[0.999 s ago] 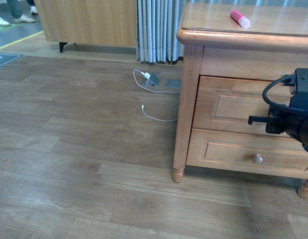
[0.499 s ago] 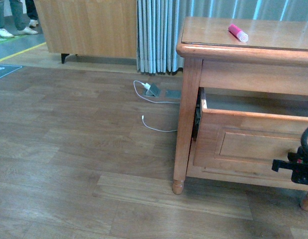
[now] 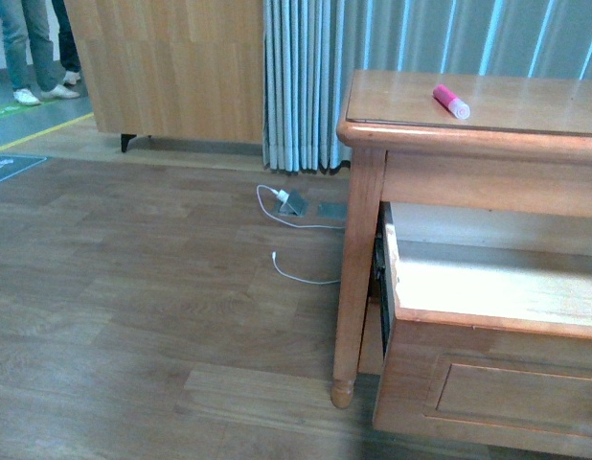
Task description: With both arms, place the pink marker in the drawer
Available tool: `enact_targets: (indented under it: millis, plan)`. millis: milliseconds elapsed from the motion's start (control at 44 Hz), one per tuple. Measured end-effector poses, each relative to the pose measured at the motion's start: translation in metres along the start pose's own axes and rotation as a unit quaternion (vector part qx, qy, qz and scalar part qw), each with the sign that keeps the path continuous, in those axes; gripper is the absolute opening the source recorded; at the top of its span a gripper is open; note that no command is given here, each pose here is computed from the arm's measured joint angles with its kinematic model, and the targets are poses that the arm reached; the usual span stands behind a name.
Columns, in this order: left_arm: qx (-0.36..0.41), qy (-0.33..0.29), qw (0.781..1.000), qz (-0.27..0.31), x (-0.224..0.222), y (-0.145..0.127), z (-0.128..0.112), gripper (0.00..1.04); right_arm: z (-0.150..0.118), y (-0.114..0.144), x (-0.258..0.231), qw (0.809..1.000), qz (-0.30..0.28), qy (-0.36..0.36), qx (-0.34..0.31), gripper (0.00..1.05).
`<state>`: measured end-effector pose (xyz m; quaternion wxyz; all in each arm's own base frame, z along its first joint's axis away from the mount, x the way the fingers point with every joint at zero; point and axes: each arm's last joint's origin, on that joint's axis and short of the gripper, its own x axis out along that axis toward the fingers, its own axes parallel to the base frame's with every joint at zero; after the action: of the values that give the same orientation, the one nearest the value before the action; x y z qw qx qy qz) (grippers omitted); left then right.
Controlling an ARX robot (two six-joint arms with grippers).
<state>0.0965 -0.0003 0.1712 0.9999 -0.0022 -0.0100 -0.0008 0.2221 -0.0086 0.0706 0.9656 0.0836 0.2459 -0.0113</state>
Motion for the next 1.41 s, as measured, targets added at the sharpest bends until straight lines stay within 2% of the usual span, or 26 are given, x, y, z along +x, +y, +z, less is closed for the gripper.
enact_targets:
  millis: [204, 363, 636, 817, 954, 1339, 1408]
  plan:
    - [0.000, 0.000, 1.000, 0.000, 0.000, 0.000, 0.000, 0.99, 0.011, -0.005, -0.027, 1.000, 0.015, -0.002, -0.004, 0.70]
    - [0.000, 0.000, 1.000, 0.000, 0.000, 0.000, 0.000, 0.99, 0.032, -0.009, -0.064, 0.999, 0.039, -0.022, 0.001, 0.98]
    - [0.000, 0.000, 1.000, 0.000, 0.000, 0.000, 0.000, 0.99, 0.055, -0.010, -0.119, 0.994, 0.066, -0.083, 0.004, 0.96]
    - [0.000, 0.000, 1.000, 0.000, 0.000, 0.000, 0.000, 0.99, 0.053, -0.015, -0.142, 0.994, 0.060, -0.093, 0.016, 0.96]
    - [0.000, 0.000, 1.000, 0.000, 0.000, 0.000, 0.000, 0.99, 0.052, -0.019, -0.147, 0.995, 0.039, -0.089, 0.022, 0.96]
    - [0.000, 0.000, 1.000, 0.000, 0.000, 0.000, 0.000, 0.99, 0.053, -0.019, -0.148, 0.995, 0.038, -0.093, 0.019, 0.96]
    - [0.000, 0.000, 1.000, 0.000, 0.000, 0.000, 0.000, 0.99, 0.052, -0.017, -0.148, 0.980, 0.006, -0.196, -0.043, 0.81]
